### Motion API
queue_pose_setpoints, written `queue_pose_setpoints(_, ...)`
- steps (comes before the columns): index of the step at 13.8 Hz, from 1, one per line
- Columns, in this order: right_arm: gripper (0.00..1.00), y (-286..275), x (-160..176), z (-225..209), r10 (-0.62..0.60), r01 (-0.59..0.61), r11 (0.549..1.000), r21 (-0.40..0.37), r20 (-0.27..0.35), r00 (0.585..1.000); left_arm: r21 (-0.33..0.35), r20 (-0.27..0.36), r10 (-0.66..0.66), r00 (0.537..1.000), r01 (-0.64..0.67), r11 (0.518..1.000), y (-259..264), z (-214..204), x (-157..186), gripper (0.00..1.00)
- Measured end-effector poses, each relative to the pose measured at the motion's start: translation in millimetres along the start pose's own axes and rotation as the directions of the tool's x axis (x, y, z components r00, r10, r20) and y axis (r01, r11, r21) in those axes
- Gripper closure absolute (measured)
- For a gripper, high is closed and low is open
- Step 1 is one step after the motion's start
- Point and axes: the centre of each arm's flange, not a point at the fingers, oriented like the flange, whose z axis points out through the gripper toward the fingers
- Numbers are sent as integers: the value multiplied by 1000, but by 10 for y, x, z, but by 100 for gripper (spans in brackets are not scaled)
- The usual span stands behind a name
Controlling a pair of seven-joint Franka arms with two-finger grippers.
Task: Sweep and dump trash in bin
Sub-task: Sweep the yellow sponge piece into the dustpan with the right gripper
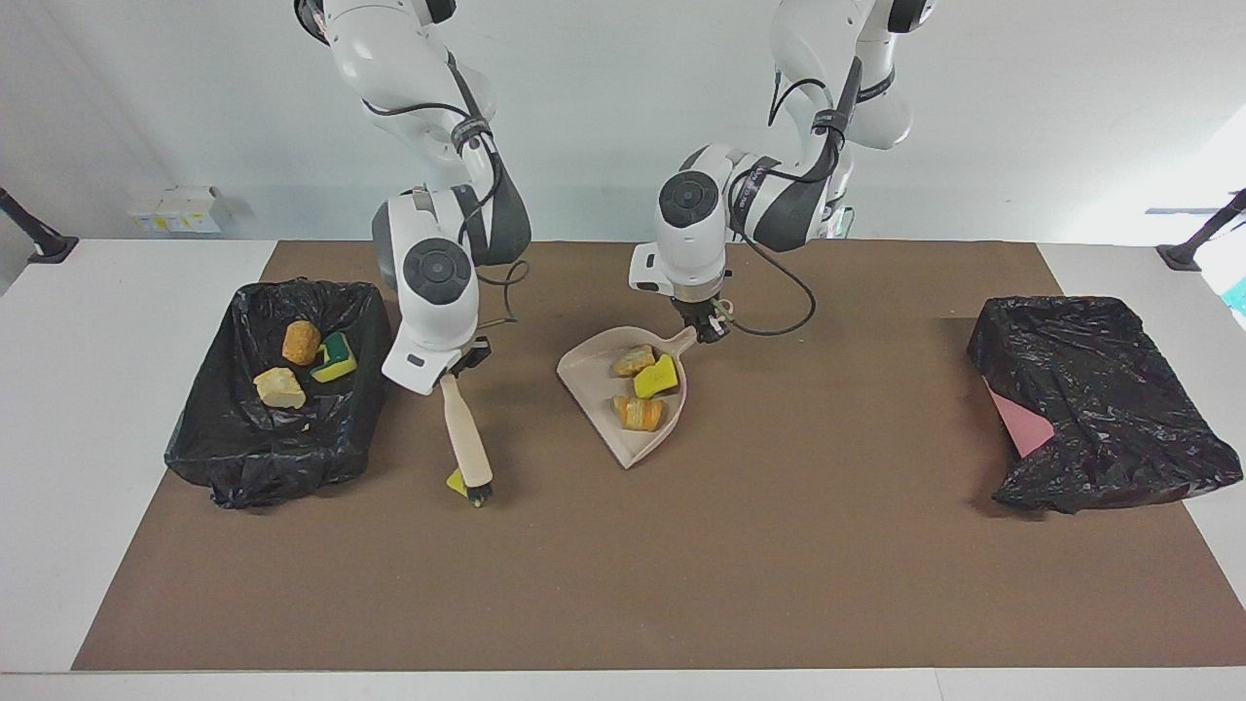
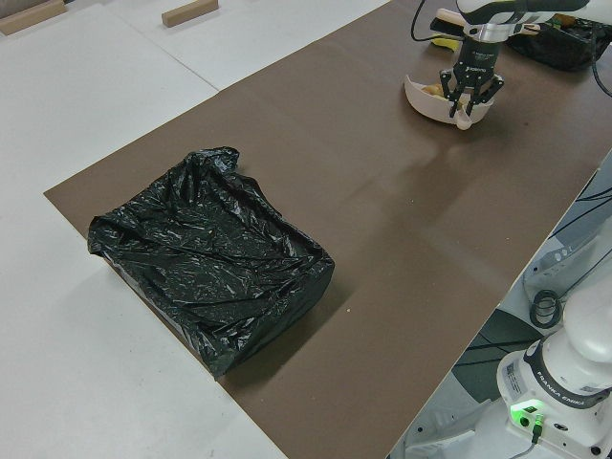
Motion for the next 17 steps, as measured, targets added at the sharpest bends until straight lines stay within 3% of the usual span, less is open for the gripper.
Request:
queue_pose_setpoints(3,74,480,85,48,-5,5,1000,-14,5,1000,0,-1,1,1000,-1,1000,4,-1,3,69)
queue_pose_setpoints(6,74,521,194,229,-23,23,1000,2,26,999,1,-2,1,1000,-1,1000,2,2,7,69)
queue_pose_setpoints(12,74,101,347,378,-87,86,996,23,41,995,1,-2,1,1000,-1,1000,3,4,9,69)
queue_pose_setpoints(17,74,-757,281,338,-171,163,978,129,49,984,0,-1,5,1000,-5,1000,26,14,20,69)
